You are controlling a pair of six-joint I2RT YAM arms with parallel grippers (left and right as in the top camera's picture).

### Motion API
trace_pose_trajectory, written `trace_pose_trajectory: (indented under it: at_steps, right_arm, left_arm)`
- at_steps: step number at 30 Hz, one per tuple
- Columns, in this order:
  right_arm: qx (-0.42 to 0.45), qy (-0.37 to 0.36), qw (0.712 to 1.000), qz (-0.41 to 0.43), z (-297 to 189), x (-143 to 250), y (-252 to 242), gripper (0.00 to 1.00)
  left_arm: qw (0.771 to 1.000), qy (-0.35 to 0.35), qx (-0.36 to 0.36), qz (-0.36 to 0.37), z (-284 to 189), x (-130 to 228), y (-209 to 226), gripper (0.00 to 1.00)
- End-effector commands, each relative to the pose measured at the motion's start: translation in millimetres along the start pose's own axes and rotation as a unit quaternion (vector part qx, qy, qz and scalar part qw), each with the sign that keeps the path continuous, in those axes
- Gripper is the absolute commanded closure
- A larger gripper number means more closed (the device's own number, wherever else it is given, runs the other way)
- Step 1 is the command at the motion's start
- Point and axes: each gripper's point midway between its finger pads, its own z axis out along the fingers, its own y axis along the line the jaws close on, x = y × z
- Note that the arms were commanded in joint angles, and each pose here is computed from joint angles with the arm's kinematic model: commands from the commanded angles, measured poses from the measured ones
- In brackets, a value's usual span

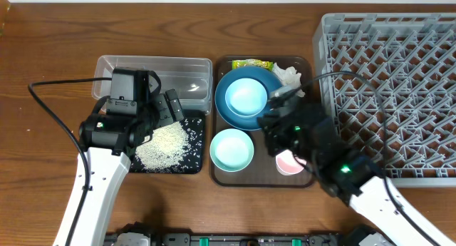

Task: Sort waste into correct bins and load items into the dishwasher rack
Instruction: 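Reach the right gripper toward the pale green bowl on the brown tray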

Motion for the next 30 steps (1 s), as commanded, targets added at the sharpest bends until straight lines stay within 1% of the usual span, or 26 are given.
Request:
trace_pose_trajectory:
  at_steps: [1, 5, 9, 12, 13, 14, 15, 17, 18, 20, 21, 22, 23, 24, 25, 27, 28, 30]
  right_arm:
    - [-0.011, 0.024, 1.0, -0.015, 17, 12, 19, 0.77]
    - [-0.031, 0.046, 0.996, -0.063, 38, 29, 38, 0.73]
    - [-0.057, 0.05, 0.992, -0.098, 52, 40, 61, 0.67]
    - [-0.074, 0.053, 0.987, -0.135, 56, 47, 76, 0.6]
    - [-0.082, 0.054, 0.982, -0.159, 58, 51, 82, 0.55]
    - [-0.085, 0.054, 0.98, -0.172, 58, 53, 86, 0.53]
    - [-0.082, 0.054, 0.979, -0.18, 59, 55, 88, 0.55]
    - [-0.072, 0.052, 0.978, -0.186, 59, 57, 89, 0.66]
    - [-0.068, 0.051, 0.978, -0.19, 59, 58, 90, 0.74]
    - [-0.071, 0.053, 0.977, -0.193, 58, 60, 93, 0.8]
    - [-0.072, 0.054, 0.977, -0.194, 58, 61, 94, 0.86]
    - [-0.074, 0.057, 0.976, -0.195, 58, 63, 95, 0.88]
    - [-0.075, 0.059, 0.976, -0.196, 58, 64, 96, 0.85]
    - [-0.075, 0.059, 0.976, -0.196, 58, 64, 96, 0.66]
    - [-0.075, 0.059, 0.976, -0.196, 58, 64, 96, 0.38]
    - [-0.075, 0.059, 0.976, -0.196, 58, 64, 96, 0.09]
    - [-0.075, 0.059, 0.976, -0.196, 58, 64, 96, 0.01]
    - [-0.076, 0.059, 0.976, -0.195, 57, 64, 96, 0.01]
  left_arm:
    - [1.0, -0.009, 0.002, 0.003, -5, -7, -2, 0.05]
    - [1.0, -0.009, 0.002, 0.003, -5, -7, -2, 0.05]
    - [1.0, -0.009, 0.002, 0.003, -5, -7, -2, 0.05]
    - [1.0, -0.009, 0.002, 0.003, -5, -7, -2, 0.05]
    - [1.0, -0.009, 0.002, 0.003, -5, -7, -2, 0.05]
    - [1.0, -0.009, 0.002, 0.003, -5, -7, -2, 0.05]
    - [1.0, -0.009, 0.002, 0.003, -5, -7, -2, 0.05]
    - [1.0, -0.009, 0.002, 0.003, -5, -7, -2, 0.05]
    - [1.0, -0.009, 0.002, 0.003, -5, -7, -2, 0.05]
    - [1.0, -0.009, 0.002, 0.003, -5, -7, -2, 0.05]
    - [1.0, -0.009, 0.002, 0.003, -5, -7, -2, 0.05]
    - [1.0, -0.009, 0.002, 0.003, -5, -7, -2, 0.05]
    - [1.0, -0.009, 0.002, 0.003, -5, -7, -2, 0.05]
    - [1.0, -0.009, 0.002, 0.003, -5, -7, -2, 0.05]
    - [1.0, -0.009, 0.002, 0.003, -5, -7, -2, 0.05]
    - [1.0, -0.009, 0.002, 0.003, -5, -7, -2, 0.05]
    - [1.0, -0.009, 0.002, 0.003, -5, -7, -2, 0.05]
    - [1.0, -0.009, 0.002, 0.003, -5, -7, -2, 0.05]
